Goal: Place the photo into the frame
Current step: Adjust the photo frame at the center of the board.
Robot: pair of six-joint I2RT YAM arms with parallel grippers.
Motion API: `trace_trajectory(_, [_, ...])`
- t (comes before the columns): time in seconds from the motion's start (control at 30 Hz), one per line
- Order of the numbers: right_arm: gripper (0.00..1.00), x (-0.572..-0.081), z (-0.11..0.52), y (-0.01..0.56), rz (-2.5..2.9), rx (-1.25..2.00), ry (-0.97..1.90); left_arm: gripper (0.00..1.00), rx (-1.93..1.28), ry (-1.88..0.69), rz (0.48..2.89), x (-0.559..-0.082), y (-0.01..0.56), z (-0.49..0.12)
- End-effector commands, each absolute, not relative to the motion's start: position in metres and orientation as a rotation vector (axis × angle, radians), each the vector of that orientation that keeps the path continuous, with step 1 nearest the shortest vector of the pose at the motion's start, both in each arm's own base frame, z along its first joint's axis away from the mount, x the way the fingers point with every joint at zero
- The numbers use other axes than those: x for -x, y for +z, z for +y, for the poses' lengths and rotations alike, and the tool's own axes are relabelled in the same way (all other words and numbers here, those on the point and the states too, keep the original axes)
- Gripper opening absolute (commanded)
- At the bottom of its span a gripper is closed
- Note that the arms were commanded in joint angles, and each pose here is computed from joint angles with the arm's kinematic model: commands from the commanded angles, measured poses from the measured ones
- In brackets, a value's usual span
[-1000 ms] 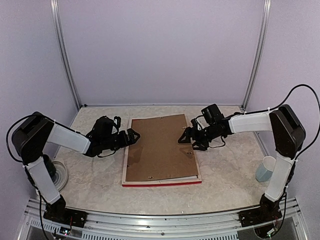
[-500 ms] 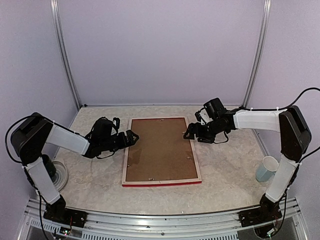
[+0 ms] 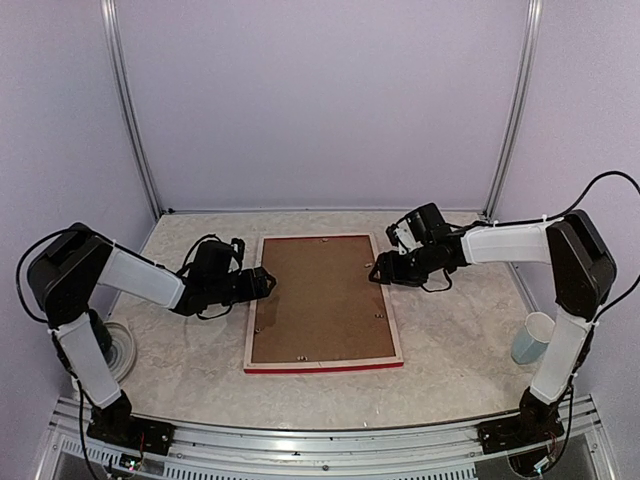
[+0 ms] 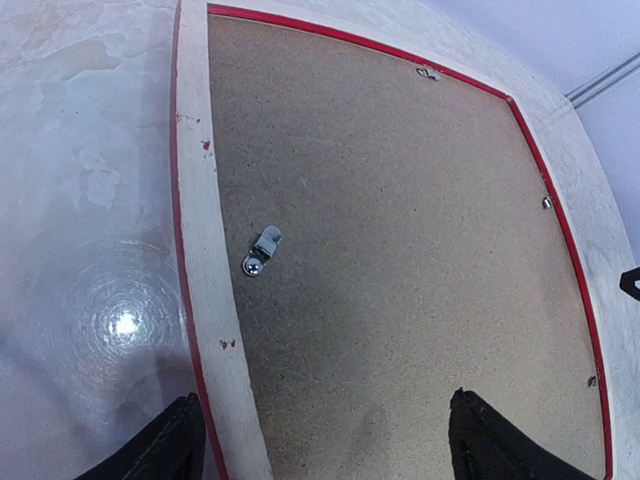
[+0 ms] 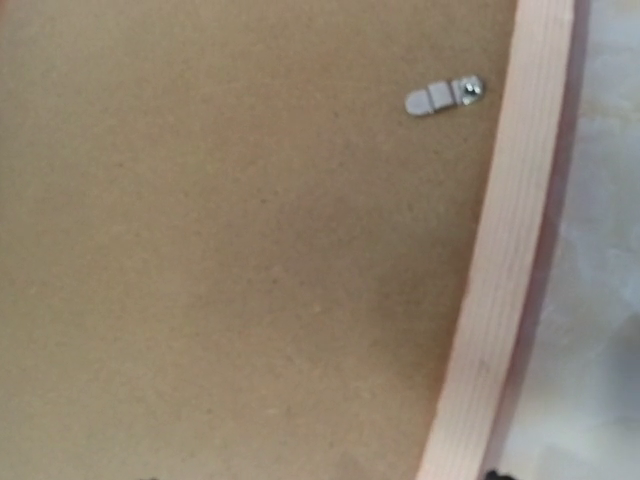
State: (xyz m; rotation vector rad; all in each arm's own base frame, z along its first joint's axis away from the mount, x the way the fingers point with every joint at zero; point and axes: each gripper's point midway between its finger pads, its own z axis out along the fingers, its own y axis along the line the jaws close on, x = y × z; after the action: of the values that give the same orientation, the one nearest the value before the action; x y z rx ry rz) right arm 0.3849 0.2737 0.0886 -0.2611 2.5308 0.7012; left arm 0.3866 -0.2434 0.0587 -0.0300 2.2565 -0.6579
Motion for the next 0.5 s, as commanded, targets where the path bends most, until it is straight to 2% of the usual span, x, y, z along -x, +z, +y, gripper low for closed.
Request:
trace_trajectory(0.0, [0.67, -0.381, 0.274, 0.062, 2.542, 0.292, 0.690, 0.76, -0.033, -0.631, 2.274, -0.387, 0.051, -0.252])
trace_trajectory(0.23, [0.58, -0.365, 0.277, 0.053, 2.527, 0.325, 0.777, 0.60, -0.104, -0.596, 2.313, -0.384, 0.037, -0.266])
trace_trajectory(0.47, [0.47, -0.348, 0.275, 0.057, 2.511, 0.343, 0.829, 0.58, -0.183, -0.617, 2.306, -0.375, 0.039, -0.289])
